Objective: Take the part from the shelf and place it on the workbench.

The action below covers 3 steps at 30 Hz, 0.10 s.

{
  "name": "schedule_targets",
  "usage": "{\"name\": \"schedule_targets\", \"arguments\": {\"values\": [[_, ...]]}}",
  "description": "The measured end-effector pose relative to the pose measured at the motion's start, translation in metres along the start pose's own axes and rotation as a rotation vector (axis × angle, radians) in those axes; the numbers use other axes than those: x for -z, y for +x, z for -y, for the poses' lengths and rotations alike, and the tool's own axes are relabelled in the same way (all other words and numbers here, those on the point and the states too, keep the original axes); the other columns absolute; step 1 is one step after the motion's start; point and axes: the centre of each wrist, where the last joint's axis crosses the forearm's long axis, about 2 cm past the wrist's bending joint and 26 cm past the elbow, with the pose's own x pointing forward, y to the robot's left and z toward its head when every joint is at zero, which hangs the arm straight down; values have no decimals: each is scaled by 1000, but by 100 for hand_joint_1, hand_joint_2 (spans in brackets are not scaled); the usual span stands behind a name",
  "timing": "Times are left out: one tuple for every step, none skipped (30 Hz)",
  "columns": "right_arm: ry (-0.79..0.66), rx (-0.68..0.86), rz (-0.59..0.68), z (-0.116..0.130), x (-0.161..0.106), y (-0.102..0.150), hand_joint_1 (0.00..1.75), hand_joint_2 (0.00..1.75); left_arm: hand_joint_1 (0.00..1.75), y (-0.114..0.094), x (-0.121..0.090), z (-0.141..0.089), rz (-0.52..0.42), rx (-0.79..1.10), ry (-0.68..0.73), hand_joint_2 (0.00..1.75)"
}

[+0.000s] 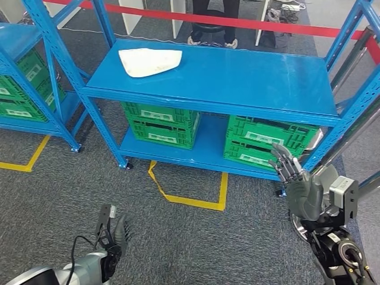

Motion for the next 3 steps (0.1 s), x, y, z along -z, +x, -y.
{"name": "schedule_targets", "arguments": {"values": [[-6, 0, -2, 0, -1, -1, 0, 0, 0, 0, 0, 1, -1, 3, -1, 0], [-12, 1, -4, -1, -3, -1, 0, 0, 0, -1, 0, 2, -3, 7, -3, 0], [-16, 1, -6, -2, -3, -2, 0, 0, 0, -1, 0, 2, -4, 9, -4, 0]]}}
